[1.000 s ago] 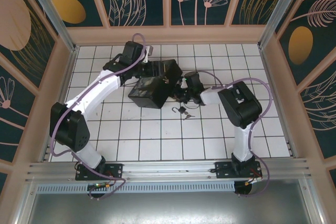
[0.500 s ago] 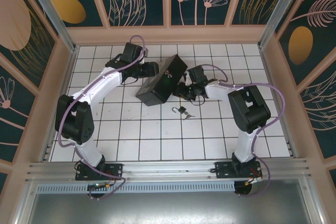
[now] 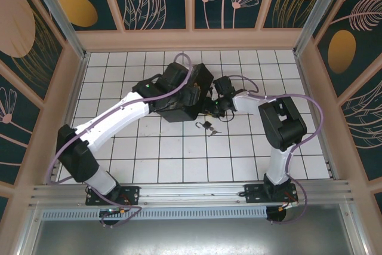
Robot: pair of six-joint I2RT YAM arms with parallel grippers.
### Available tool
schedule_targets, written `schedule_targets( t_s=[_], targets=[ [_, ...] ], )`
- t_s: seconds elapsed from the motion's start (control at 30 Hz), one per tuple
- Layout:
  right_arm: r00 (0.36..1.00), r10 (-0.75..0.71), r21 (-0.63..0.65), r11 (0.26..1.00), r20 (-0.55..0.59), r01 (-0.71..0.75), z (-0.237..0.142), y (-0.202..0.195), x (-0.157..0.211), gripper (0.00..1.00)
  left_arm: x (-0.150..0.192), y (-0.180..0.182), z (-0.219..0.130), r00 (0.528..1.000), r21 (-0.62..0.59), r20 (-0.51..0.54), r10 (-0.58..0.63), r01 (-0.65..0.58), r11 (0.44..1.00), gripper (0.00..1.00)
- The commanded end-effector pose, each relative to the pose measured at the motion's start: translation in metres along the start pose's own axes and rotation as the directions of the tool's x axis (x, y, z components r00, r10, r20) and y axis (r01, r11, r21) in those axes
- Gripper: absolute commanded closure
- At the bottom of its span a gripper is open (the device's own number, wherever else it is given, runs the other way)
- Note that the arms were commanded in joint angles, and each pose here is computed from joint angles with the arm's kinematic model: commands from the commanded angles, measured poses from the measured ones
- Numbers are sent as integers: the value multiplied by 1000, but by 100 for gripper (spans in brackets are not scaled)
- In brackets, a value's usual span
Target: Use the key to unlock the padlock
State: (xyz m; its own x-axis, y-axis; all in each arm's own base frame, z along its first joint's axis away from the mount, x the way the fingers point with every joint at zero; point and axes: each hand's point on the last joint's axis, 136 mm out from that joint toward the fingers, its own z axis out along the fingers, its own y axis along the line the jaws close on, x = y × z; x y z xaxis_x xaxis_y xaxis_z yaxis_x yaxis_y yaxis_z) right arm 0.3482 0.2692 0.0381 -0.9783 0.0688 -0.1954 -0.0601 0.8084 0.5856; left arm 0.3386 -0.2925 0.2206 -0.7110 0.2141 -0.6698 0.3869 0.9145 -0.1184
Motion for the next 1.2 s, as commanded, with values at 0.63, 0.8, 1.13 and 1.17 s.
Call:
schedule_targets(
  t_s=[0.63, 0.8, 1.13, 1.17],
  targets=[
    [998, -15, -2, 1000, -55, 15, 2, -5, 11, 55, -12, 92, 56, 999, -330, -38, 19, -30, 943, 46],
    [996, -65, -31, 998, -61, 63, -5, 4, 12, 56, -28, 75, 52, 1000, -197, -7, -7, 5, 980, 44],
    [987, -123, -37, 991, 104, 127, -51, 21, -29, 54, -28, 101, 37, 972, -146, 35, -233, 236, 961, 25],
    [980, -136, -43, 989, 143, 144, -60, 24, -42, 53, -25, 114, 40, 956, -163, 48, -290, 294, 942, 22]
  ],
)
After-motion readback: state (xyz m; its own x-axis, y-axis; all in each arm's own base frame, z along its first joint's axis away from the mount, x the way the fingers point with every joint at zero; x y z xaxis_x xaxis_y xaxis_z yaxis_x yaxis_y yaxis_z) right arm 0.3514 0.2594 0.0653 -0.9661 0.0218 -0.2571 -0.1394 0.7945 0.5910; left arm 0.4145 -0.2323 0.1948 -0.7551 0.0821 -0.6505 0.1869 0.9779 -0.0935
